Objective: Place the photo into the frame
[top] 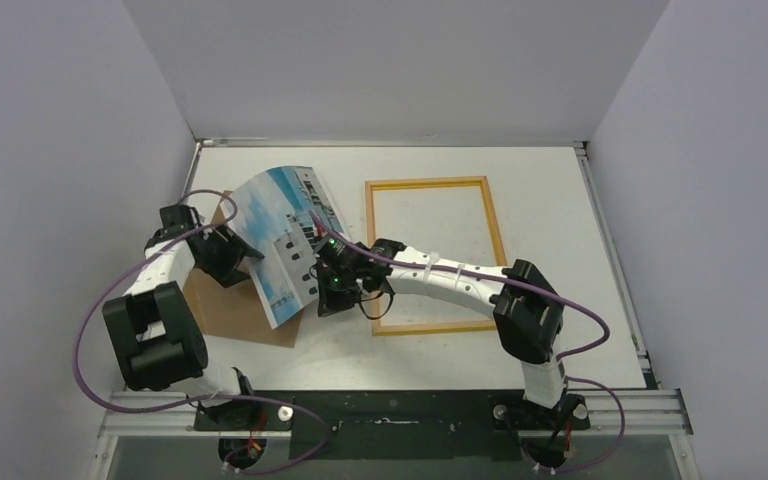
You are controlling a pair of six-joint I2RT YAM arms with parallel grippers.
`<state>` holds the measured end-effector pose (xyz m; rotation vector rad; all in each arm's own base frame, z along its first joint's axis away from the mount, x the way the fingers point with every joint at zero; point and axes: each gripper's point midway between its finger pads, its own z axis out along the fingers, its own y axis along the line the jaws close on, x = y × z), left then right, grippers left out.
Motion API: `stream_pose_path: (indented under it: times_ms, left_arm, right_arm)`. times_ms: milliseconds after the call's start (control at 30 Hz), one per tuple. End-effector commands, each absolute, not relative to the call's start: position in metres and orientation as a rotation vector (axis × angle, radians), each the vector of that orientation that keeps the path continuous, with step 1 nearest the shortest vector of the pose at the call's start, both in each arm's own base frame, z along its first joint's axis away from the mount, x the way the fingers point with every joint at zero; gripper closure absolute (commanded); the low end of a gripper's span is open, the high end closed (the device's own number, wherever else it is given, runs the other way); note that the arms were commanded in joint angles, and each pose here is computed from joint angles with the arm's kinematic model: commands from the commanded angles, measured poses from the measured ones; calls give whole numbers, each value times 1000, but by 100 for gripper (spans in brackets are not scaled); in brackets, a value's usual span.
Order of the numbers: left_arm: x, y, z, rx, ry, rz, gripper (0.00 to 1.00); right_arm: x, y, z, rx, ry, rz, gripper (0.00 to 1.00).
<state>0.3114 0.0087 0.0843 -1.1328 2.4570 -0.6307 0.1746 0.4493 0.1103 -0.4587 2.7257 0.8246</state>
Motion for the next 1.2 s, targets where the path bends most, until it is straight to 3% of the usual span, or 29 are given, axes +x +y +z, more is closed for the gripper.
stream_pose_path:
  times_ms: [0,233,367,567,767,967,1167]
  left_arm:
    - [343,-3,78,-1017,2468,-828,42]
    - [362,3,95,-950,2422,-809,42]
    - [344,-2,80,-956,2499,-814,36]
    - [317,-23,56,-1011,2480,-926,37]
    - [333,-16,91,-1050,2198,-1031,55]
    - [336,9,128,-1069,1966,-1110,64]
    - [339,0,128,-1001,1940,-1255,97]
  right_arm:
    - [161,422,109,-656,2819,700,100]
    - [150,403,94,-738,2895,676,100]
    - [152,406,93,-709,2911,707,100]
    - [157,417,96,-632,2903,804,100]
    - [160,409,94,-578,2909,787,100]
    - [164,405,96,-524,2900,790,100]
    - [166,406,98,-503,2889,792,100]
